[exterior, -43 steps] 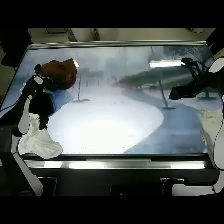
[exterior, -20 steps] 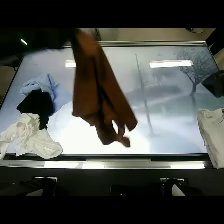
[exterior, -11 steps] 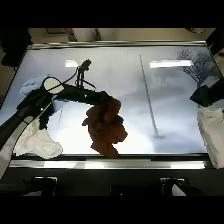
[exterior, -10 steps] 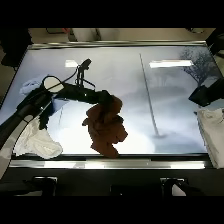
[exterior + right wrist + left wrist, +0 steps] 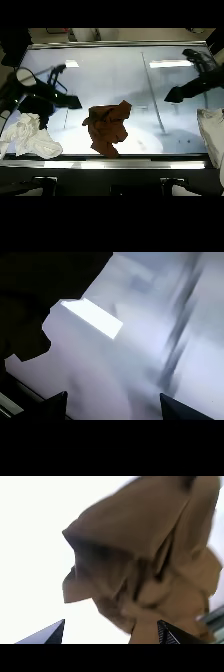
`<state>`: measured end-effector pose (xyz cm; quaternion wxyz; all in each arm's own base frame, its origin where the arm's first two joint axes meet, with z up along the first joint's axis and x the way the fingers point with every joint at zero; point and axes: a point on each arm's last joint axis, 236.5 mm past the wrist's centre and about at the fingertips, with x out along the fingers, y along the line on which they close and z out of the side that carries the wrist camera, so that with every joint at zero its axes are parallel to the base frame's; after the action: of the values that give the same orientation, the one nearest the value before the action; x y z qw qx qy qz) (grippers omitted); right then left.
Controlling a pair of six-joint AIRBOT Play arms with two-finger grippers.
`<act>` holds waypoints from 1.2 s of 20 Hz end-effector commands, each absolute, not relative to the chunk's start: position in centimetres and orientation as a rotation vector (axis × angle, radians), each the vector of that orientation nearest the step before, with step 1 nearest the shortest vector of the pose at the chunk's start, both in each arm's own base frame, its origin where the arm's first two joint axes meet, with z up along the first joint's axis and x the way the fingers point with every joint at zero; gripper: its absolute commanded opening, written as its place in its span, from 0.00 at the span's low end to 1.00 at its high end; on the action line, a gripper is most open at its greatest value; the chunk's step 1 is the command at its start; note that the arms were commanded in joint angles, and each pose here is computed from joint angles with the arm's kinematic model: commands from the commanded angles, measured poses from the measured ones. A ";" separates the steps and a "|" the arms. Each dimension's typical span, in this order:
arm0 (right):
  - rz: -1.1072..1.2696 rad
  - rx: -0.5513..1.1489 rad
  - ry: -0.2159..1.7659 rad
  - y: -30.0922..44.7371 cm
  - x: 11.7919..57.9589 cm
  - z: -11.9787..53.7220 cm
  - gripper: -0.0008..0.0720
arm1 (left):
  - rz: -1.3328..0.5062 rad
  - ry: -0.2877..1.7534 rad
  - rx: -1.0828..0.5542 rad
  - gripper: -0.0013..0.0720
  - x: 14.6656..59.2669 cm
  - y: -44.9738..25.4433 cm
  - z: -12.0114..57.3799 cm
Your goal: Fold the shirts.
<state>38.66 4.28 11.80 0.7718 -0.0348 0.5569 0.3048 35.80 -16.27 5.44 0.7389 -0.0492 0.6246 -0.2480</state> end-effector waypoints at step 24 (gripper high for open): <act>0.914 0.097 1.263 22.0 45.8 -6.9 0.98 | -0.576 1.529 -0.252 0.05 23.7 -23.4 -9.1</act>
<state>44.44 19.72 -5.81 0.6928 0.0335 0.5886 0.4152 23.30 -23.30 -10.49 0.6698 -0.1014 0.6915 -0.2510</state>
